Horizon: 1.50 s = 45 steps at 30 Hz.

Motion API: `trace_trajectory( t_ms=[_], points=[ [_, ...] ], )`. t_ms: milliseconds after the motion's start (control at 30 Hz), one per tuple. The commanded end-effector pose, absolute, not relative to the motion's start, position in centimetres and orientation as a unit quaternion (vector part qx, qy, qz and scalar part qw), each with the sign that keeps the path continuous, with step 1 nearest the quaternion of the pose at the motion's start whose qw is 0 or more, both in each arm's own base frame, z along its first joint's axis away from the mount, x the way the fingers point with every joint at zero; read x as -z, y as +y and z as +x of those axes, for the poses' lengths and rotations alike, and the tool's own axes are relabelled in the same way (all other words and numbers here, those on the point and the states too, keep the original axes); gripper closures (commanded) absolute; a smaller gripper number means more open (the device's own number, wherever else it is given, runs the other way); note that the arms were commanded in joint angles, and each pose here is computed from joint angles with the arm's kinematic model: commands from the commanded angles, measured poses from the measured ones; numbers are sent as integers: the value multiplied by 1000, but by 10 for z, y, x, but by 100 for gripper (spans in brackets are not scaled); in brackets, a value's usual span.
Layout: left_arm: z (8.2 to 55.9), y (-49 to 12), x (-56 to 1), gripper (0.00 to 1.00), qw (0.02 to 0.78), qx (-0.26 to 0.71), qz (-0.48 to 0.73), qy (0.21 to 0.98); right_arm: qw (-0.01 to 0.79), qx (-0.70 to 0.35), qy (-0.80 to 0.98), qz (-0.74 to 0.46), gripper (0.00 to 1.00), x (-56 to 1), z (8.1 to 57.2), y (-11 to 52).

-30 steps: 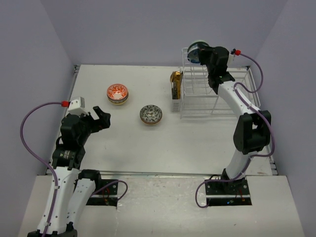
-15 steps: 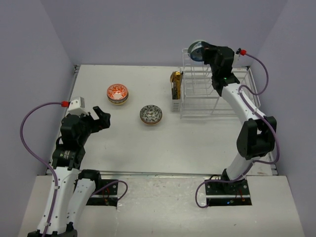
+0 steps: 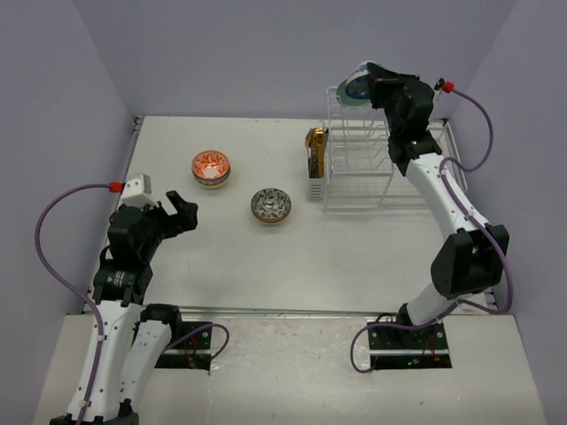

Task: Unload the bowls from the dish rack

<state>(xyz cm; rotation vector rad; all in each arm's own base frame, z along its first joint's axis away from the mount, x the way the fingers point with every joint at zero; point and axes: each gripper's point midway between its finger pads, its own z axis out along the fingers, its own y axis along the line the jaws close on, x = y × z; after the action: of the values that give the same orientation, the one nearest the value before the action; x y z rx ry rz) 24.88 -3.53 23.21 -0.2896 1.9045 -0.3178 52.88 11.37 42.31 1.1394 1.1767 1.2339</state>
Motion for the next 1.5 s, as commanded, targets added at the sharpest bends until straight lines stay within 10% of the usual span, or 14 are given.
trace_trajectory(
  t_ms=[0, 600, 1467],
  points=[
    [250, -33, -240, 0, 574, 130, -120, 800, 560, -572, 436, 412, 100, -502, 490, 111],
    [249, -15, -245, 0, 583, 101, -154, 791, 684, -344, 624, -155, 100, -522, 351, 265],
    [231, 25, -254, 0, 600, 31, -247, 760, 252, 58, 821, -509, 100, -147, 310, 366]
  ],
)
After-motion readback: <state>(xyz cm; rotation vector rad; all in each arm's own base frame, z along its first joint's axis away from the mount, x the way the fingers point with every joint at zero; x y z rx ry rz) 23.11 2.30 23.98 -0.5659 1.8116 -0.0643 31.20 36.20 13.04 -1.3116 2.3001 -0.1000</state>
